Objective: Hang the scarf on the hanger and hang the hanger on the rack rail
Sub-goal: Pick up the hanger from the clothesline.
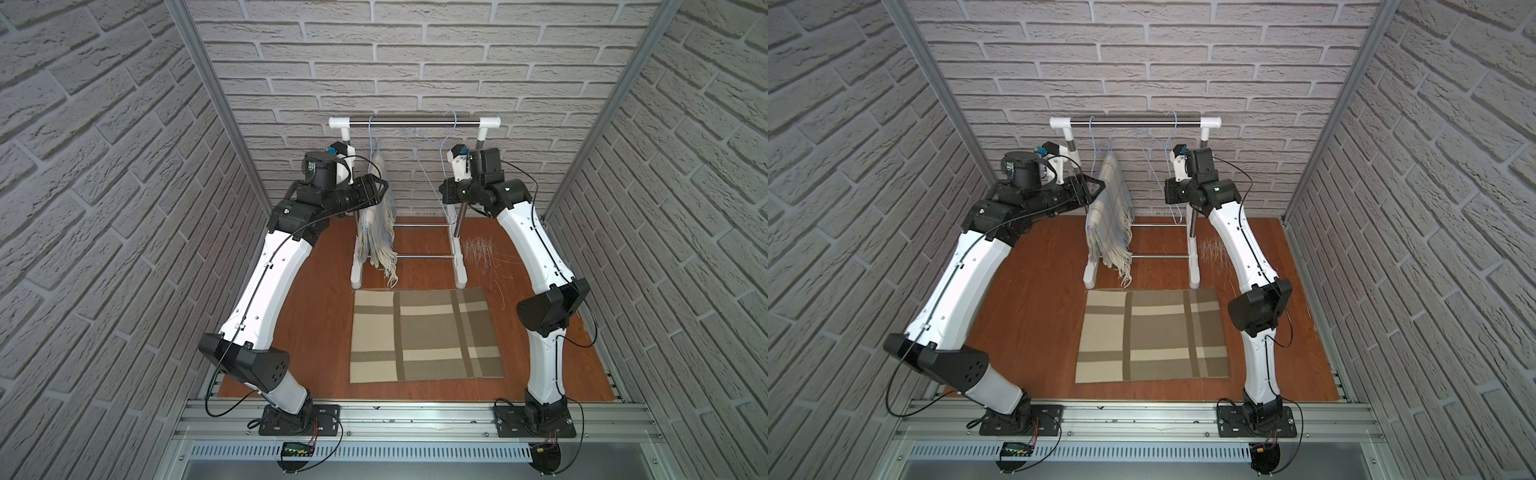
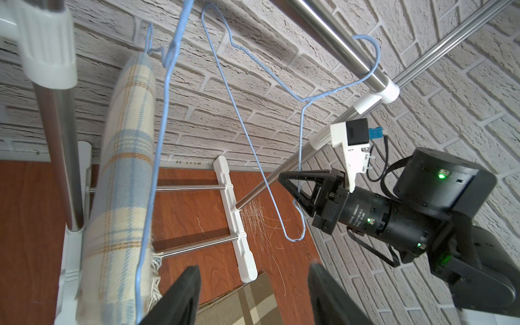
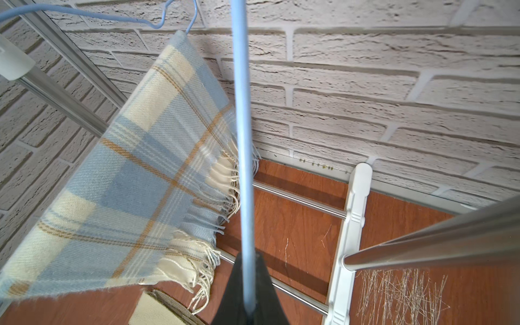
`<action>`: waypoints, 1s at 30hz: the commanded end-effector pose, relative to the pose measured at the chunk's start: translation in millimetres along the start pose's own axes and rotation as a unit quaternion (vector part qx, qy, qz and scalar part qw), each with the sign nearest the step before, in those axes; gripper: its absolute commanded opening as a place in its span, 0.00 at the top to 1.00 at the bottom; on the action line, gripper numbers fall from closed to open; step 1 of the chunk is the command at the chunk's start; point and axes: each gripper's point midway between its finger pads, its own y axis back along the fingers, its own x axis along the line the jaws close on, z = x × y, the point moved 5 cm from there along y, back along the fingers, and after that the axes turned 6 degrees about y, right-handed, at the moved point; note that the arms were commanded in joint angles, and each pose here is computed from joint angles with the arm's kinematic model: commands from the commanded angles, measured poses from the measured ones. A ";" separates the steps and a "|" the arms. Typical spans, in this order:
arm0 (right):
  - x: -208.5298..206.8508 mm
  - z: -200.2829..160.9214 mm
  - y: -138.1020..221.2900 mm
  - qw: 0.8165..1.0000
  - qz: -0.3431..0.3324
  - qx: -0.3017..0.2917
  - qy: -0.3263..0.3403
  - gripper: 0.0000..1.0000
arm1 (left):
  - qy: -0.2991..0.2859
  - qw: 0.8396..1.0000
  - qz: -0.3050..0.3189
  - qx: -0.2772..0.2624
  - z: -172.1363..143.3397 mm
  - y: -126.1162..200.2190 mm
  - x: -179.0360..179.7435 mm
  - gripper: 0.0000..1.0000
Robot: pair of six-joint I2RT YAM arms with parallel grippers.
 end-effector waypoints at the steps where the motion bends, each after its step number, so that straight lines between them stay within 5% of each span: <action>1: 5.8 36.6 51.2 0.997 -0.042 -0.069 0.017 0.97 | -0.014 0.999 -0.035 -0.018 7.9 -2.7 -19.3 0.34; 9: 14.7 28.7 111.3 0.992 -0.100 -0.069 0.042 0.97 | -0.016 0.998 -0.056 -0.009 -6.8 -6.9 -31.8 0.34; 21: 30.3 -16.8 146.1 0.993 -0.108 -0.028 0.049 0.97 | 0.007 0.998 -0.059 0.005 -39.4 1.3 -23.0 0.33; 30: 69.5 -95.5 168.0 0.995 -0.092 0.033 0.029 0.97 | 0.038 0.997 -0.072 0.017 -84.7 11.6 -20.8 0.34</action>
